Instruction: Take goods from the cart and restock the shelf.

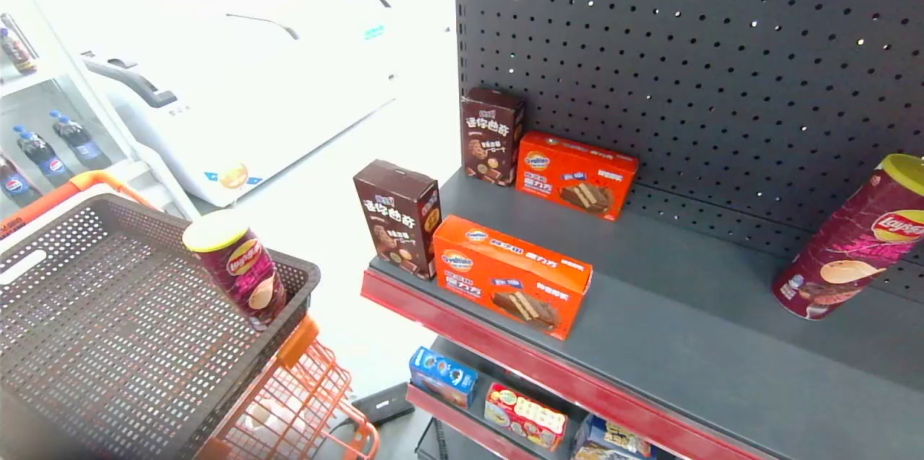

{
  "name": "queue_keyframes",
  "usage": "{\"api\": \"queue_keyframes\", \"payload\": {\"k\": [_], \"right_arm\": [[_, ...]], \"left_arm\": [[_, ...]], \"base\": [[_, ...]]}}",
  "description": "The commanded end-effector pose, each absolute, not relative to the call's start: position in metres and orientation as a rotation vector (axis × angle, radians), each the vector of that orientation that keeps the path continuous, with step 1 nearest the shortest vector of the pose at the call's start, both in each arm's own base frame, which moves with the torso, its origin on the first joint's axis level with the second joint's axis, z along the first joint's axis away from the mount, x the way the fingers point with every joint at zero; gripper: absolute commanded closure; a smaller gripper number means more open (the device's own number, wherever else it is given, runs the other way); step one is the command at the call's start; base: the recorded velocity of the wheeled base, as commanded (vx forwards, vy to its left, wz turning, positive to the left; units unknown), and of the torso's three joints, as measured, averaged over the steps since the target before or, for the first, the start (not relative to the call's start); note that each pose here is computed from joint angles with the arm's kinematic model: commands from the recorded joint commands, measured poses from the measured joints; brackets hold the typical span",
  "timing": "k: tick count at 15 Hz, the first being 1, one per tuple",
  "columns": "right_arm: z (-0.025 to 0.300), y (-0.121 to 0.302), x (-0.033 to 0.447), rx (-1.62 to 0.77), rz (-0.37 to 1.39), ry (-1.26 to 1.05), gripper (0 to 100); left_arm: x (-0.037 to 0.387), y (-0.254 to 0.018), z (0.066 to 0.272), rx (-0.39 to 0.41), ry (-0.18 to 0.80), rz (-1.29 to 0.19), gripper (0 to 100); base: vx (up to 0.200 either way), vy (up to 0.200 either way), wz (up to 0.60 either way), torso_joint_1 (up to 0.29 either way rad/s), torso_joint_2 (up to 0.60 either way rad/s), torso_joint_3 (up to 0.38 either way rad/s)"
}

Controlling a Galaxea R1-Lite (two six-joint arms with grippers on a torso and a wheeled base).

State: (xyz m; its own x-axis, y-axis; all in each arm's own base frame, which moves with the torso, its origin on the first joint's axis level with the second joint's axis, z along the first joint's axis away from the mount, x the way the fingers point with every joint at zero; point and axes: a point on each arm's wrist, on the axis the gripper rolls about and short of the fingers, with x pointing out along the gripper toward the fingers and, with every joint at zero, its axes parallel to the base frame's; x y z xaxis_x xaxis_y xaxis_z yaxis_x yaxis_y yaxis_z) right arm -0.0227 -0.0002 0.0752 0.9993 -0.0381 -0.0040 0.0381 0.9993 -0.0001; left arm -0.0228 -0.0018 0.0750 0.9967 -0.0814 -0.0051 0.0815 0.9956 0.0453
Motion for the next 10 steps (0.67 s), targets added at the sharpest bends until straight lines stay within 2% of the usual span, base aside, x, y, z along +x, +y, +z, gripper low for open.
{"api": "queue_keyframes", "payload": {"k": [1,8,9,10], "right_arm": [[0.075,0.0,-0.023,0.0,-0.04,0.005,0],[0.075,0.0,-0.023,0.0,-0.04,0.005,0],[0.075,0.0,-0.023,0.0,-0.038,0.005,0],[0.075,0.0,-0.023,0.0,-0.038,0.005,0]], "left_arm": [[-0.023,-0.002,0.075,0.046,0.004,-0.081,0],[-0.023,-0.002,0.075,0.055,0.002,-0.083,0],[-0.024,-0.001,0.079,0.056,-0.011,-0.061,0],[-0.026,-0.001,0.103,0.06,-0.041,-0.026,0]], "base": [[0.0,0.0,0.0,0.0,0.0,0.0],[0.0,0.0,0.0,0.0,0.0,0.0],[0.0,0.0,0.0,0.0,0.0,0.0],[0.0,0.0,0.0,0.0,0.0,0.0]]}}
